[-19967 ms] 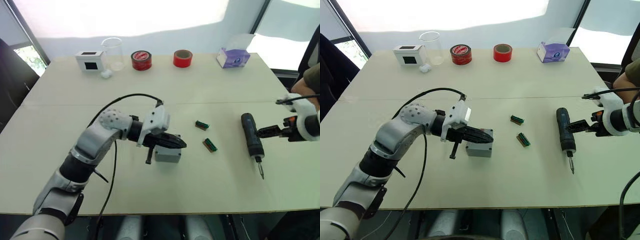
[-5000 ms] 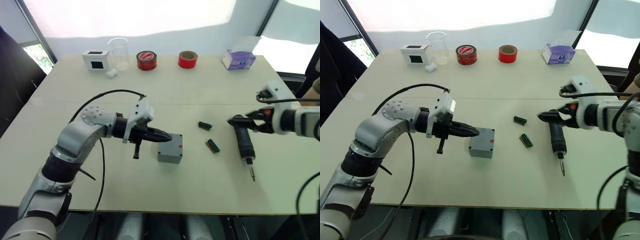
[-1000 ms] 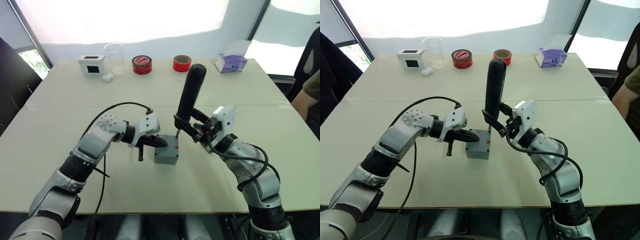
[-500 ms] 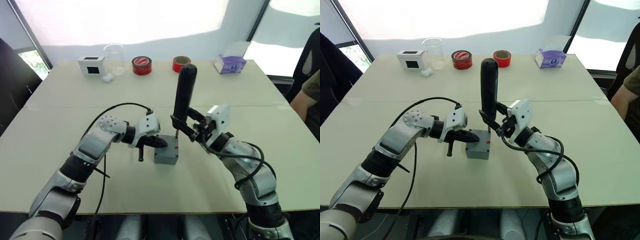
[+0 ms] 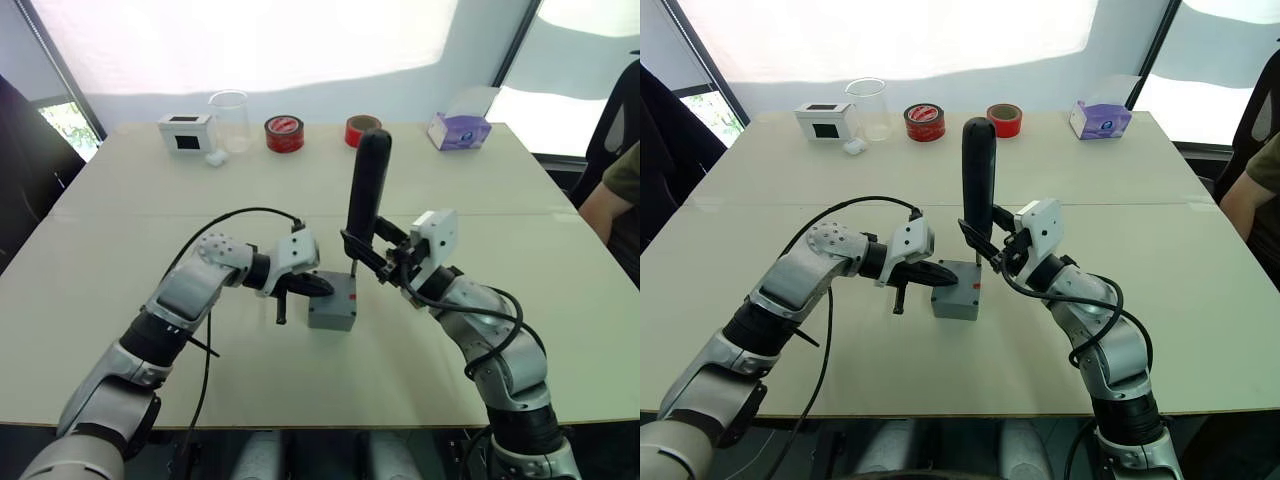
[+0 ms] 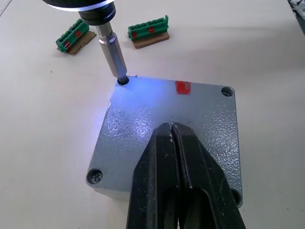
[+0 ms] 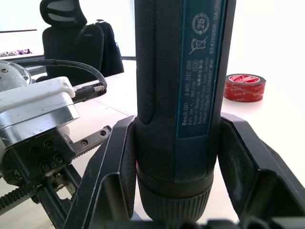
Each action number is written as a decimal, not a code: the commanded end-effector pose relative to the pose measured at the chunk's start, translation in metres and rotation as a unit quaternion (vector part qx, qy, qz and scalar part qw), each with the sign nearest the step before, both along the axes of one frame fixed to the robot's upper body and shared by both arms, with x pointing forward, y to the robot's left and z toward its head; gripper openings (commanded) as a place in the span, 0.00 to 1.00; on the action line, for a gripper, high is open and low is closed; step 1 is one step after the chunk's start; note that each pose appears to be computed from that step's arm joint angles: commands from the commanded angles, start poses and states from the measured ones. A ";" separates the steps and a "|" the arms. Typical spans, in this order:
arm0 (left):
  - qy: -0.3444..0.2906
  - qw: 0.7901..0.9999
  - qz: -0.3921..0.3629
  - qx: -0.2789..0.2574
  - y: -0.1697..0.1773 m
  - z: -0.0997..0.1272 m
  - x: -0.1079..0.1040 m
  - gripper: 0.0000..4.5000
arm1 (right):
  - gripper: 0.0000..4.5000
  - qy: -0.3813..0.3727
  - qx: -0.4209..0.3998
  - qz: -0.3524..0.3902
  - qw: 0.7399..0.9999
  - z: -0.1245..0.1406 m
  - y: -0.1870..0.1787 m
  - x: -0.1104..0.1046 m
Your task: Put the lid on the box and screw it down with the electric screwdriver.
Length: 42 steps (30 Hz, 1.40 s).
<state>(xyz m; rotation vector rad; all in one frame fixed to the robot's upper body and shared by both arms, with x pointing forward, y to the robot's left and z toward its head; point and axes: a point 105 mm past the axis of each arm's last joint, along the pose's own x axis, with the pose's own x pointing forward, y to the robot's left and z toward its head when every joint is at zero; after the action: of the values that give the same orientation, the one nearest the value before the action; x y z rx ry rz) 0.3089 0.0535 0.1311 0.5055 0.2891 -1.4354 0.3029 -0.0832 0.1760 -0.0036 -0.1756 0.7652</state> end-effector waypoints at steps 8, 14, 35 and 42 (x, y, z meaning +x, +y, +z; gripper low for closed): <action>-0.005 1.000 -0.005 0.006 -0.001 0.000 -0.002 0.00 | 0.41 0.122 -0.014 0.013 0.992 -0.055 0.003 -0.002; -0.004 1.000 -0.004 0.004 -0.002 0.000 -0.002 0.00 | 0.41 0.105 -0.009 0.022 0.994 -0.045 0.004 -0.002; 0.041 0.985 0.052 -0.158 0.010 0.053 0.010 0.00 | 0.41 0.175 0.056 -0.054 0.981 0.118 -0.104 0.018; 0.032 0.991 -0.052 -0.121 0.017 0.071 -0.029 0.00 | 0.41 0.427 -0.034 -0.176 0.886 0.028 -0.183 -0.003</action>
<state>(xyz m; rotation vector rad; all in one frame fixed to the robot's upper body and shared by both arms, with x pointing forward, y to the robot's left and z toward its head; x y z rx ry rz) 0.2948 0.0804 0.1945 0.2533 0.1745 -1.4748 0.3048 -0.2628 0.1932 0.2365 0.6916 0.3373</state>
